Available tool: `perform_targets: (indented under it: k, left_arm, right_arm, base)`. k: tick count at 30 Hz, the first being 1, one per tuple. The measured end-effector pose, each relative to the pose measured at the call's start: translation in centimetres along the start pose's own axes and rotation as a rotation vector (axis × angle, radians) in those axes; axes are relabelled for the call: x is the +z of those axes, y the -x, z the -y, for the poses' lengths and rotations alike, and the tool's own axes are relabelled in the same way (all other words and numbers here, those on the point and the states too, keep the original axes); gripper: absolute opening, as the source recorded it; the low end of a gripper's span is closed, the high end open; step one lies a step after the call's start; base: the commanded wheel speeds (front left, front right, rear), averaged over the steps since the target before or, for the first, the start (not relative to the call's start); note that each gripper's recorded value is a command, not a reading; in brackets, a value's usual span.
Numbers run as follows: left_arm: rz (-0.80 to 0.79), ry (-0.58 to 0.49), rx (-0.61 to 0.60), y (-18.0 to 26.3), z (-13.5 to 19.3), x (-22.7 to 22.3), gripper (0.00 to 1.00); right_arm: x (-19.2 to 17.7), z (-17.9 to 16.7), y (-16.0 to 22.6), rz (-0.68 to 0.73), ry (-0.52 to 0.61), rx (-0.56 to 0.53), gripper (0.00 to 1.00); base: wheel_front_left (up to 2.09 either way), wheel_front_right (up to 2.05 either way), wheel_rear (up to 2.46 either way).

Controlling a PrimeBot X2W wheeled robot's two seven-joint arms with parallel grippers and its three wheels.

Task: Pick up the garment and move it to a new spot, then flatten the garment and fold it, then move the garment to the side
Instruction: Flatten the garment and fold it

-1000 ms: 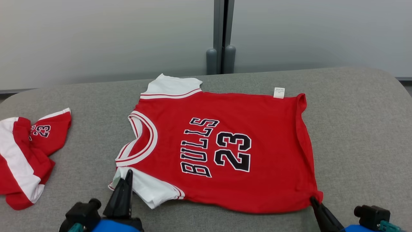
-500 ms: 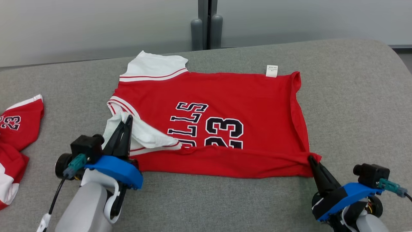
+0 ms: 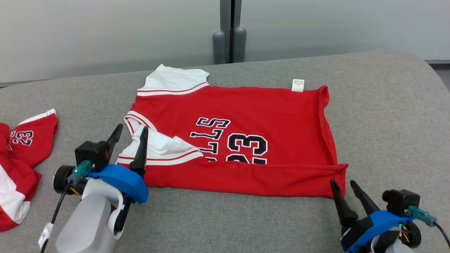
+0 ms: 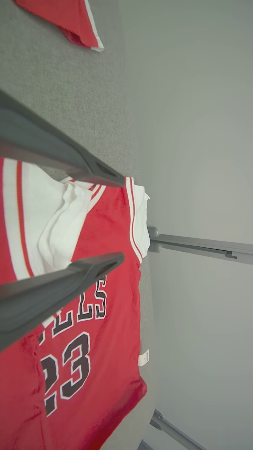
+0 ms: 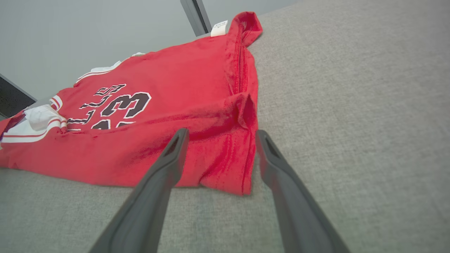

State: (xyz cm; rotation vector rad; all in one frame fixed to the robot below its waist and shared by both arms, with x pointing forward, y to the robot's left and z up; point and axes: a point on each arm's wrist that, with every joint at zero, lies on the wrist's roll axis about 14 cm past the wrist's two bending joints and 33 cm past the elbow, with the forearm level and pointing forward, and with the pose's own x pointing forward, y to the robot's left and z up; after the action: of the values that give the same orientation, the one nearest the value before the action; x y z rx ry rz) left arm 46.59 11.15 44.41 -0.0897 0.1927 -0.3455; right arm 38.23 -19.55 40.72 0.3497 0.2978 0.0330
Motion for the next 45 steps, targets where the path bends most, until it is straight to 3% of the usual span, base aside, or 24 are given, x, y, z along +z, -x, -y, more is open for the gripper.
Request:
perform_targets:
  k: [12,24,25,26,27,28,36,45]
  left_arm:
    - [-0.165,0.015,0.101,5.1,-2.8,-6.5,1.0]
    - [-0.277,0.06,0.141,5.0,-2.9,-9.4,1.0]
    - [-0.283,0.067,0.141,4.9,-2.8,-9.6,0.63]
    - [-0.285,0.076,0.142,4.9,-2.7,-9.7,0.14]
    - [-0.286,0.087,0.143,4.8,-2.5,-9.7,0.0]
    - [-0.288,0.09,0.14,4.7,-2.4,-9.7,0.0]
    - [-0.164,0.122,0.168,4.7,-3.4,-6.2,0.0]
    - [-0.079,0.133,0.213,9.7,-3.6,-5.4,0.0]
  right_arm:
    - [-1.6,1.5,1.1,-0.054,0.142,-0.018,1.0]
    - [-3.7,1.1,-0.2,-0.145,0.186,-0.018,1.0]
    - [-4.0,1.0,-0.2,-0.152,0.184,-0.017,1.0]
    - [-4.1,0.9,-0.3,-0.159,0.185,-0.015,0.59]
    - [-4.2,0.8,-0.4,-0.163,0.184,-0.013,0.25]
    - [-4.2,0.7,-0.5,-0.161,0.177,-0.012,0.0]
    - [-3.5,-0.9,-0.9,-0.119,0.154,0.027,0.0]
    - [-2.7,-3.8,0.1,-0.066,0.134,0.104,0.0]
  base:
    - [0.0,0.0,0.0]
    - [0.0,0.0,0.0]
    - [0.0,0.0,0.0]
    - [0.0,0.0,0.0]
    - [0.0,0.0,0.0]
    - [0.0,0.0,0.0]
    - [0.0,0.0,0.0]
    - [0.0,0.0,0.0]
